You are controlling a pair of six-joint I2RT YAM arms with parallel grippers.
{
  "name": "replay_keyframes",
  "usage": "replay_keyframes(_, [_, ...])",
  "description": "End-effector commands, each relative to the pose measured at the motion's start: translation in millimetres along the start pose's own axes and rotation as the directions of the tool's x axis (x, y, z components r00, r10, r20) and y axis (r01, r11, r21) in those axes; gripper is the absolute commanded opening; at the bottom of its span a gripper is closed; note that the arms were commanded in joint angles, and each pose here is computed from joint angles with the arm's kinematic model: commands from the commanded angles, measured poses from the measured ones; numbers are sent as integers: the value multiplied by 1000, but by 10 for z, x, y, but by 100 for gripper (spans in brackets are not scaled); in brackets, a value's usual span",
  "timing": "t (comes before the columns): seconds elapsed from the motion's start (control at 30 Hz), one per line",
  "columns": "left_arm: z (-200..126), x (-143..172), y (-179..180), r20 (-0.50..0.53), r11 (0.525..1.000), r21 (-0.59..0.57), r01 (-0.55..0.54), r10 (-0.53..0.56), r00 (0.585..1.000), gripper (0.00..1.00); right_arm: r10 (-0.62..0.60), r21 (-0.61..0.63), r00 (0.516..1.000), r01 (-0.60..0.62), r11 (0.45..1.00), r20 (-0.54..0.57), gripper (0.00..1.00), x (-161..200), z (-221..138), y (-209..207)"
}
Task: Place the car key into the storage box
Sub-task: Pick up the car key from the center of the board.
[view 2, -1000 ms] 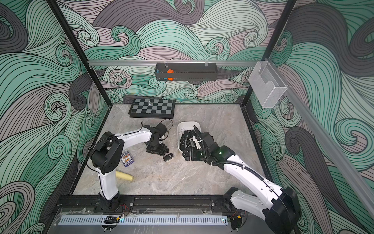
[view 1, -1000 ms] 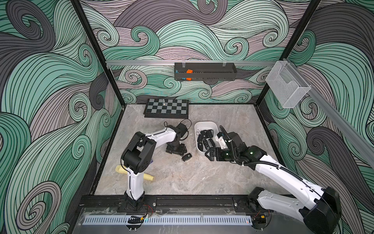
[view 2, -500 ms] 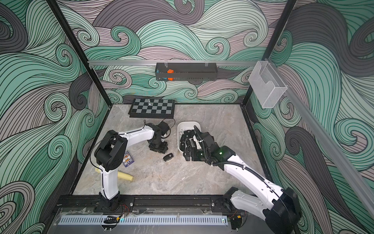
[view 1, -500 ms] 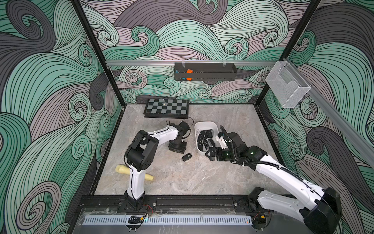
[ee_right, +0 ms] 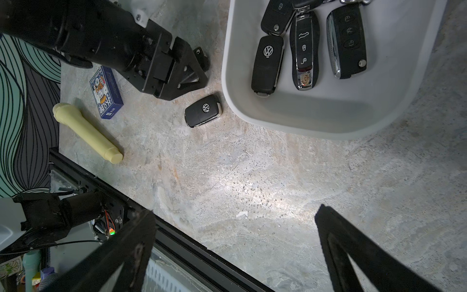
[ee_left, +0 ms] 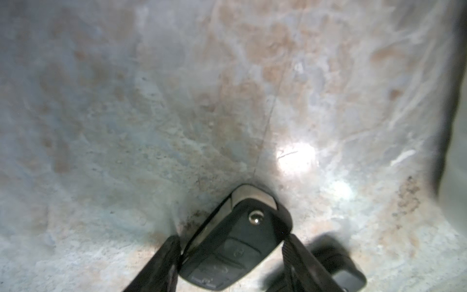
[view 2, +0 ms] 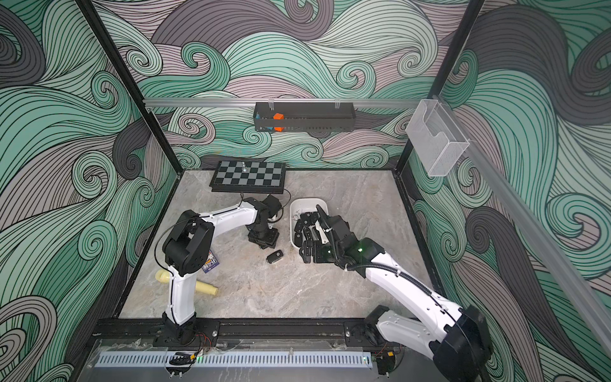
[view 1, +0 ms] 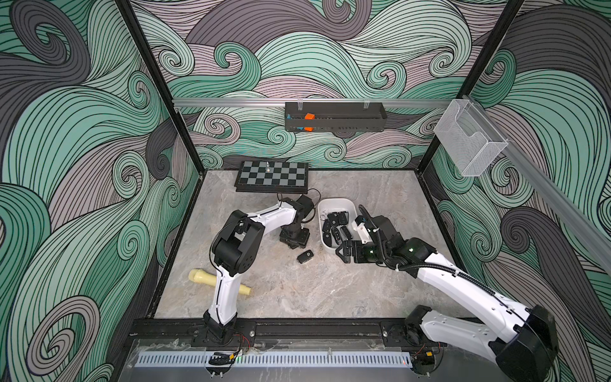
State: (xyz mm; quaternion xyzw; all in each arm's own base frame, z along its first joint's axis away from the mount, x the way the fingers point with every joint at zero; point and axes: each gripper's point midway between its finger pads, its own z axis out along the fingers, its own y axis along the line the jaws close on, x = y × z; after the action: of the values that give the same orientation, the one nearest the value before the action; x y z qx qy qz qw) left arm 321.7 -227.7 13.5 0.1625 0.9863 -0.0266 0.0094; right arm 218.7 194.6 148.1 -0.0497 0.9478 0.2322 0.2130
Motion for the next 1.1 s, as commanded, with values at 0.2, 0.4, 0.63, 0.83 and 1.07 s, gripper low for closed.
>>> replay_keyframes(0.2, [323, -78, -52, -29, 999, 4, -44, 44, 999, 45, -82, -2, 997, 82, 997, 12, 99, -230, 14, 114])
replay_keyframes(0.4, [322, 0, -75, -49, 999, 19, -35, 36, 998, 28, -96, 4, 995, 96, 995, 19, 99, -272, 5, 85])
replay_keyframes(0.63, [43, -49, -158, 14, 997, 71, 12, -13, 1000, 23, -52, 23, 997, 51, 998, 48, 99, -261, -61, -47])
replay_keyframes(0.83, [-471, -221, -373, 119, 981, 192, 41, -64, 991, 22, -10, 57, 992, 2, 998, 127, 99, -291, -209, -219])
replay_keyframes(1.07, [-1019, -480, -715, 224, 943, 331, 22, -101, 969, 22, 59, 29, 988, -63, 998, 142, 99, -221, -277, -298])
